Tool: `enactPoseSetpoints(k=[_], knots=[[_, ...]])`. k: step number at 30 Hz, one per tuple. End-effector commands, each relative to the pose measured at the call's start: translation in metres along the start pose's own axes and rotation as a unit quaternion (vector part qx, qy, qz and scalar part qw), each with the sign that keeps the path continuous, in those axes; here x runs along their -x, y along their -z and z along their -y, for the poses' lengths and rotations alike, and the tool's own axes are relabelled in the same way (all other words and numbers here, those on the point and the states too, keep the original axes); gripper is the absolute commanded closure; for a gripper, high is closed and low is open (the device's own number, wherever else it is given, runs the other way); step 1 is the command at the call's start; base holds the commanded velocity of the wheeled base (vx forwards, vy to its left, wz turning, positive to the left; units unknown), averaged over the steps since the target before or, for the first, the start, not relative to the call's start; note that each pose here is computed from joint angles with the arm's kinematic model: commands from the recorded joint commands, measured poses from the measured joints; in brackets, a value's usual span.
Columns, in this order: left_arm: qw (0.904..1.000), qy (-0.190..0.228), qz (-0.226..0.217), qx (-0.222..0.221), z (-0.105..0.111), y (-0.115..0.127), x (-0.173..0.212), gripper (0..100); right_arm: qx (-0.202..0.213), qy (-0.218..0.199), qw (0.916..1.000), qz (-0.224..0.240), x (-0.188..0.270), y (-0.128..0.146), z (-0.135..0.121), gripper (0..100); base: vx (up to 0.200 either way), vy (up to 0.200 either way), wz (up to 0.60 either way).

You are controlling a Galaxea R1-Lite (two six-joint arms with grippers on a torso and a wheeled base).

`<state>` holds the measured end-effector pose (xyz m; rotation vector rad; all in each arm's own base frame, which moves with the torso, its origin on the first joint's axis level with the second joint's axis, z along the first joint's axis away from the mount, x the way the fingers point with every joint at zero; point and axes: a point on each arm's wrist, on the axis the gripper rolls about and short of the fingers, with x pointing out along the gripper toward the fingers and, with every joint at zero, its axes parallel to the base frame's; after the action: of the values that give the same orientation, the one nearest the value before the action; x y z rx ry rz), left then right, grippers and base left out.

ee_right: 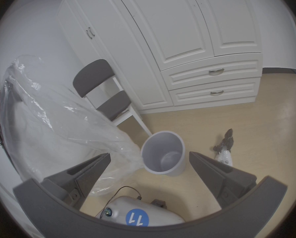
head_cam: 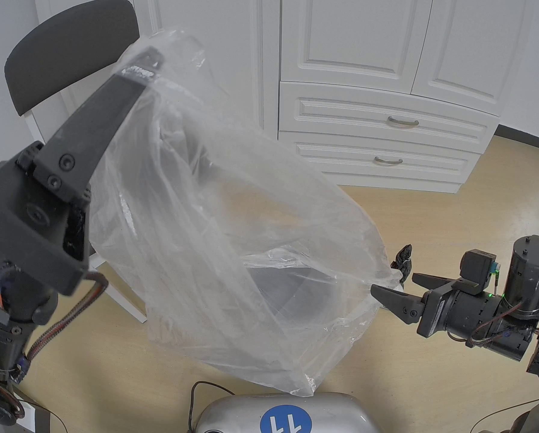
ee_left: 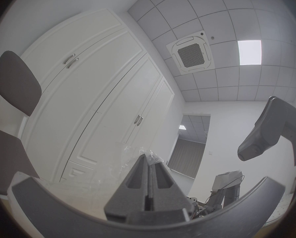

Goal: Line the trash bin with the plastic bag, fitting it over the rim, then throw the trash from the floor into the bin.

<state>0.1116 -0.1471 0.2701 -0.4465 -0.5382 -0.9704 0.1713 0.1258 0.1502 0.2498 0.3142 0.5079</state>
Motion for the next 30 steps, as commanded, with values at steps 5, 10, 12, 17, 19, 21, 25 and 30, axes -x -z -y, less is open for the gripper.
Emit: enactPoseSetpoints(k=[5,10,12,17,19,21,25,30], knots=[[0.9998,0.013,0.008,0.015,0.006,-0.005,0.001,100,0.000,-0.027,0.9996,0.009,0.012,-0.002,-0.006,0,0.000,0.000,0.00],[0.9994,0.022,0.014,0.021,0.010,-0.008,0.001,100,0.000,-0.029,0.9996,0.009,0.012,-0.002,-0.007,0,0.000,0.000,0.00],[0.9994,0.023,0.017,0.022,0.010,-0.009,0.000,100,0.001,-0.032,0.9995,0.008,0.013,-0.001,-0.008,0,0.000,0.000,0.00],[0.9986,0.029,0.021,0.038,0.014,-0.011,-0.001,100,0.003,-0.032,0.9995,0.004,0.013,0.001,-0.008,0,0.000,0.000,0.00],[0.9983,0.031,0.026,0.041,0.014,-0.013,-0.002,100,0.007,-0.032,0.9995,0.000,0.012,0.004,-0.007,0,0.000,0.000,0.00],[0.9981,0.032,0.031,0.041,0.015,-0.016,-0.001,100,0.008,-0.037,0.9993,-0.002,0.011,0.005,-0.010,0,0.000,0.000,0.00],[0.9980,0.033,0.036,0.041,0.015,-0.019,0.000,100,0.006,-0.033,0.9993,-0.016,0.005,0.010,-0.010,0,0.000,0.000,0.00],[0.9978,0.033,0.038,0.042,0.015,-0.020,0.000,100,-0.011,-0.035,0.9993,-0.001,-0.001,0.008,-0.012,0,0.000,0.000,0.00]])
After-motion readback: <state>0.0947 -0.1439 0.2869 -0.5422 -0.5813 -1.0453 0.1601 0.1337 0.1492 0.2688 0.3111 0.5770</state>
